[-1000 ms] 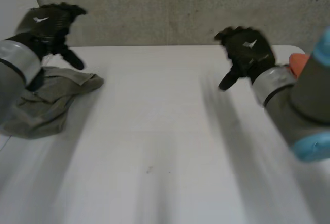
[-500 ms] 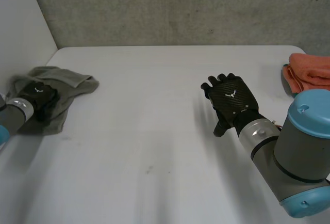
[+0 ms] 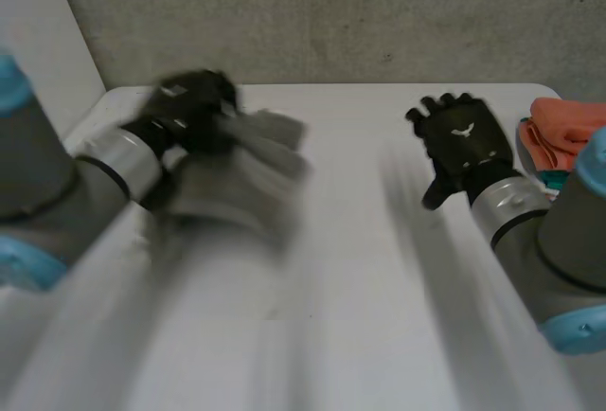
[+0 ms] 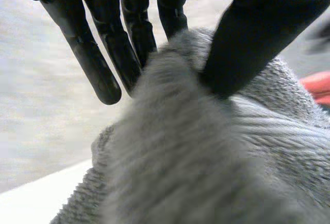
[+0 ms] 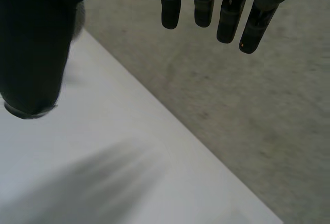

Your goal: Fold the laundry.

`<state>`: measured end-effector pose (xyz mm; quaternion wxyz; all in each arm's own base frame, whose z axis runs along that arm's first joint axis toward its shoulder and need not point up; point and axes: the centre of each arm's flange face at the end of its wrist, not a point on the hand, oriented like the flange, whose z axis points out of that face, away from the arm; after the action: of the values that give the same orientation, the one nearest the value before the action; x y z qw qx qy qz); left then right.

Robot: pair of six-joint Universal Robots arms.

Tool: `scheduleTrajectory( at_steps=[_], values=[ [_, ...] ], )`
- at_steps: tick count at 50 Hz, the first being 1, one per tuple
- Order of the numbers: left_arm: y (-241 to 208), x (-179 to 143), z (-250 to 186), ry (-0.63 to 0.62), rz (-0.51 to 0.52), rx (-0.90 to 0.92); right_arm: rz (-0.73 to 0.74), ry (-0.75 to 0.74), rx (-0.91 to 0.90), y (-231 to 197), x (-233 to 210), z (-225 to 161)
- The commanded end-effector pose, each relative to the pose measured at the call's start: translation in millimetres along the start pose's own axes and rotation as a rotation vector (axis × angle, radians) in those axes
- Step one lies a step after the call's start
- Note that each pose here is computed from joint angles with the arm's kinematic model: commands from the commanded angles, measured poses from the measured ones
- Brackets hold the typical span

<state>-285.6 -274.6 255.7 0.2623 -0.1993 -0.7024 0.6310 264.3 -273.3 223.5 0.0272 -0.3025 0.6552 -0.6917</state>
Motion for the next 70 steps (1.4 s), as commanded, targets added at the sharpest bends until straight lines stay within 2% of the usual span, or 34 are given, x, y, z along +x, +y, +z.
scheduleTrajectory(
  at_steps=[1, 5, 7, 11, 18, 23, 26, 30, 35, 38, 48, 56, 60, 65, 70],
  values=[
    [55, 65, 1, 0.183, -0.035, -0.153, 0.004, 0.052, -0.005, 2, 19, 7],
    [53, 48, 9, 0.108, -0.019, -0.158, 0.004, 0.063, -0.006, 2, 25, 8],
    [49, 26, 13, 0.029, -0.013, -0.153, 0.004, 0.064, -0.005, 0, 26, 9],
    [43, 6, 8, -0.046, -0.002, -0.16, -0.01, 0.006, -0.015, -5, 24, 9],
    [44, 15, -27, -0.051, -0.009, -0.23, -0.097, -0.271, -0.123, -11, 3, -7],
    [50, 16, -31, -0.052, 0.009, -0.216, -0.105, -0.381, -0.256, -1, -8, -18],
    [59, 14, -26, -0.049, 0.038, -0.228, -0.1, -0.378, -0.289, 6, -9, -20],
    [74, 11, -15, -0.029, 0.128, -0.26, -0.088, -0.376, -0.313, 17, -15, -24],
    [89, 30, 2, 0.057, 0.263, -0.271, -0.029, -0.381, -0.345, 33, -24, -33],
    [99, 38, 13, 0.101, 0.303, -0.273, 0.016, -0.394, -0.362, 41, -34, -44],
    [115, 36, 44, 0.123, 0.321, -0.266, 0.041, -0.338, -0.362, 59, -47, -63],
    [126, 36, 51, 0.14, 0.369, -0.271, 0.045, -0.359, -0.344, 65, -62, -67],
    [126, 38, 50, 0.152, 0.369, -0.273, 0.031, -0.33, -0.319, 68, -64, -59],
    [128, 48, 46, 0.176, 0.377, -0.276, -0.001, -0.226, -0.238, 60, -52, -42],
    [109, 48, 48, 0.141, 0.399, -0.229, -0.005, -0.191, -0.184, 47, -43, -27]
  ],
)
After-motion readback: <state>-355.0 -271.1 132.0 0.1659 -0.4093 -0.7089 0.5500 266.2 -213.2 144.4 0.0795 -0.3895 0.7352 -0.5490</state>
